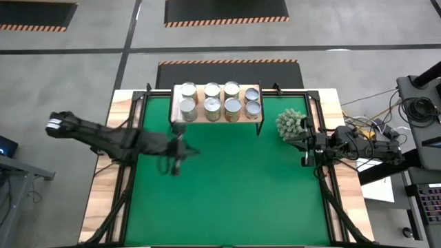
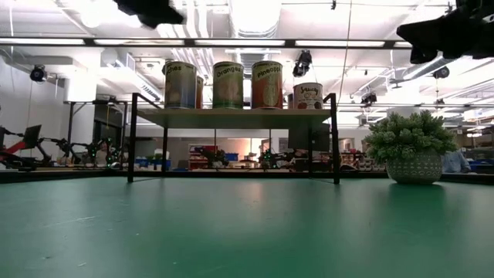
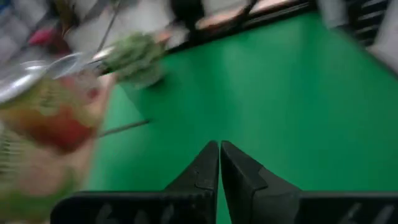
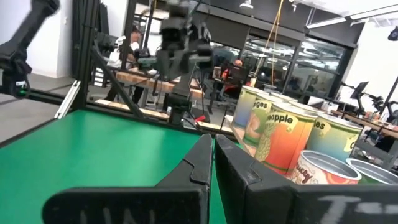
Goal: Pick and place cans onto a shelf
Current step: Return to Home Position
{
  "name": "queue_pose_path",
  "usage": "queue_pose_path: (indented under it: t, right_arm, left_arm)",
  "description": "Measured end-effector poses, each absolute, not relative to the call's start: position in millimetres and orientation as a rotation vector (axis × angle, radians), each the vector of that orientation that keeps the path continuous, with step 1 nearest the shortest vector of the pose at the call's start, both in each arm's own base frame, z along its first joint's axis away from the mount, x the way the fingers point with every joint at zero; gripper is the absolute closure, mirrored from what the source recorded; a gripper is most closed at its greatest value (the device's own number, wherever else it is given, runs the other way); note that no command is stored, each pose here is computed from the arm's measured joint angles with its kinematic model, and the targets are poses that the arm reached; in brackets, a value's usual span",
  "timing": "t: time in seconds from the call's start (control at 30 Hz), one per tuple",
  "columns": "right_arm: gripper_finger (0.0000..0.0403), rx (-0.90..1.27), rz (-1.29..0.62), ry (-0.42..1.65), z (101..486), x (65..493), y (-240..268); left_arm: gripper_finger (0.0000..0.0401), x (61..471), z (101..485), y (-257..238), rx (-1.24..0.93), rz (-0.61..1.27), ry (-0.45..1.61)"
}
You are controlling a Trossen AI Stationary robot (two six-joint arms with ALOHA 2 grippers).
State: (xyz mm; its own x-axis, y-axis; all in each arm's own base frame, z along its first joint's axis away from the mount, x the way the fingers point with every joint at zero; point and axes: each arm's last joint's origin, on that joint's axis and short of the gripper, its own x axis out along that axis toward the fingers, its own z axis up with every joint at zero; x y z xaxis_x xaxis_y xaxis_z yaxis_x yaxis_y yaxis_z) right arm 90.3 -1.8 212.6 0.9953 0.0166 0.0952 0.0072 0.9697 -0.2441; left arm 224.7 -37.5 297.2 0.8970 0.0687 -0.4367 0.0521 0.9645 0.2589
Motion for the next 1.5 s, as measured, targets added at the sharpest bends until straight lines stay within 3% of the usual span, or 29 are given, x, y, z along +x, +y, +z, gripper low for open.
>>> queue_pose_path:
  t: [0.27, 0.43, 0.73, 0.9, 1.17, 1.5]
  right_arm:
    - [0.0394, -0.267, 0.05, -0.116, 199.3, 89.5, -0.4]
    - [0.0394, -0.274, 0.129, -0.134, 199.7, 89.3, 1.9]
    - [0.0394, -0.262, 0.132, -0.098, 189.0, 92.1, 1.8]
    - [0.0394, -0.266, -0.066, -0.162, 190.0, 93.8, -3.7]
    - [0.0394, -0.244, -0.366, -0.01, 175.7, 95.0, -12.8]
    - [0.0394, -0.241, -0.401, 0.039, 172.2, 96.0, -13.9]
  left_arm:
    - [0.0401, 143.9, 240.7, -30.1, 0.153, -0.02, 0.026]
    - [0.0401, 113.7, 219.7, -22.3, 0.119, -0.007, -0.12]
    - [0.0401, 94.2, 179.7, -17.5, 0.08, -0.018, -0.135]
    - [0.0401, 95.0, 176.5, -18.0, 0.064, -0.031, -0.105]
    - [0.0401, 95.4, 174.3, -17.9, 0.03, -0.026, -0.081]
    - [0.0401, 95.3, 176.6, -17.8, 0.022, -0.024, -0.085]
